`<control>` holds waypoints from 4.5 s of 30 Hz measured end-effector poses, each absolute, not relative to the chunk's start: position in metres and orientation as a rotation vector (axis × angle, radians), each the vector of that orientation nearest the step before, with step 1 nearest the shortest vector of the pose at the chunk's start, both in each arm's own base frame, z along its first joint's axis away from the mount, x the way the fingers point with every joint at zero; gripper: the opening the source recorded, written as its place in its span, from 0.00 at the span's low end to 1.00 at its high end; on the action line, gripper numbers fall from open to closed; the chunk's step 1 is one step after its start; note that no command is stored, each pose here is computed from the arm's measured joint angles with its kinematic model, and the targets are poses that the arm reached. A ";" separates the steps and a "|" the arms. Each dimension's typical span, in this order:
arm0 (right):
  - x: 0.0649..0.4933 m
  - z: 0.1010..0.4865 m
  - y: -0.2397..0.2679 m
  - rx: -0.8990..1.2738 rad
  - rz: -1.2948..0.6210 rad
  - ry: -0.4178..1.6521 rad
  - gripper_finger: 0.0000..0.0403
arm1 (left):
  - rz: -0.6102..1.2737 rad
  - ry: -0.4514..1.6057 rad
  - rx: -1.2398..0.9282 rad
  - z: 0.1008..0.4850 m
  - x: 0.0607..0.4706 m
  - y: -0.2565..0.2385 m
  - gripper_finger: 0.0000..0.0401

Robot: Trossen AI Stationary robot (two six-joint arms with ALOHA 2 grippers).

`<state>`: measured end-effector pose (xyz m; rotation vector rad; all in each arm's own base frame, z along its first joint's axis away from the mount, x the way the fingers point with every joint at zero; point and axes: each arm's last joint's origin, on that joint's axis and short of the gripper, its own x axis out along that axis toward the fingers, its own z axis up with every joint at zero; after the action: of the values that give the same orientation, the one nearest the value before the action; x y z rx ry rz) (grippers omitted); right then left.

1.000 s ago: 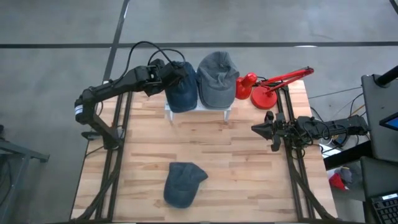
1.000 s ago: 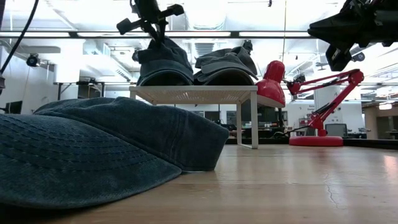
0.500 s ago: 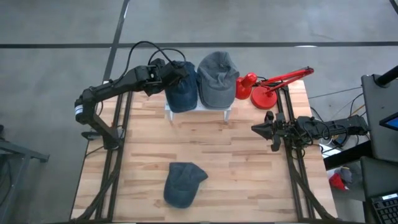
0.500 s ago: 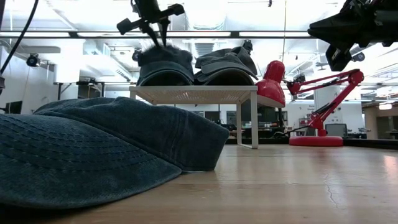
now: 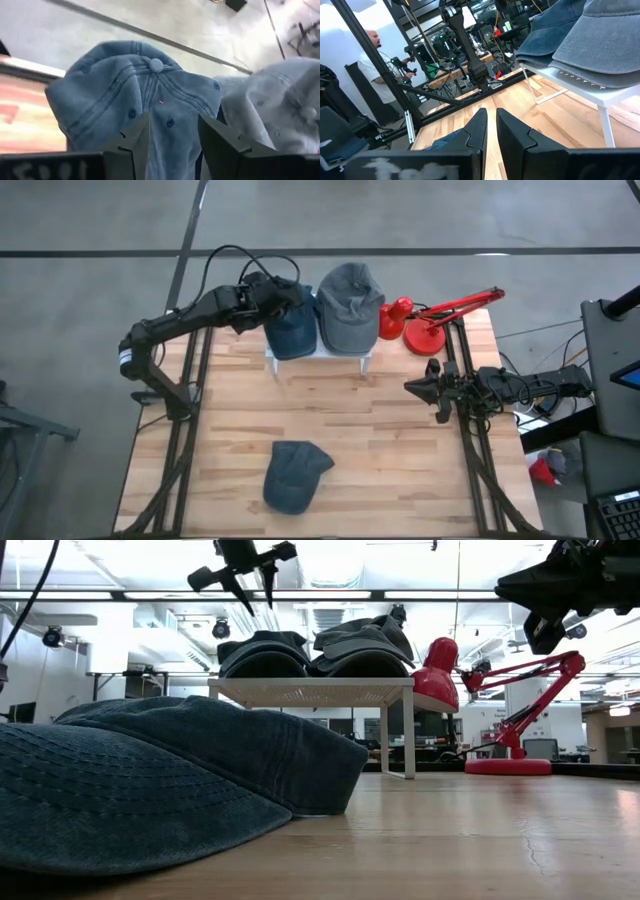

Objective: Pick & Place hat
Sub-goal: Stack the blue cap on top of the blue caps on the shelf

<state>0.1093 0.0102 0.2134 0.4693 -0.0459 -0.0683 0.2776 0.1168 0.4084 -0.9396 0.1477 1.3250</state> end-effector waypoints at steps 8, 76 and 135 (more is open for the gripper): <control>0.109 0.213 0.010 0.469 -0.068 -0.046 0.10 | 0.948 0.423 -0.910 0.420 0.273 0.089 0.39; 0.109 0.214 0.010 0.466 -0.077 -0.051 0.10 | 0.875 1.058 -1.191 0.247 0.335 -0.171 0.39; 0.109 0.213 0.010 0.465 -0.077 -0.046 0.10 | 0.674 0.571 -1.103 0.284 0.320 -0.156 0.05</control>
<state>0.1093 0.0099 0.2132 0.4652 -0.0459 -0.0774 0.3202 -0.1562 0.2839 -1.1028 0.5706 0.6737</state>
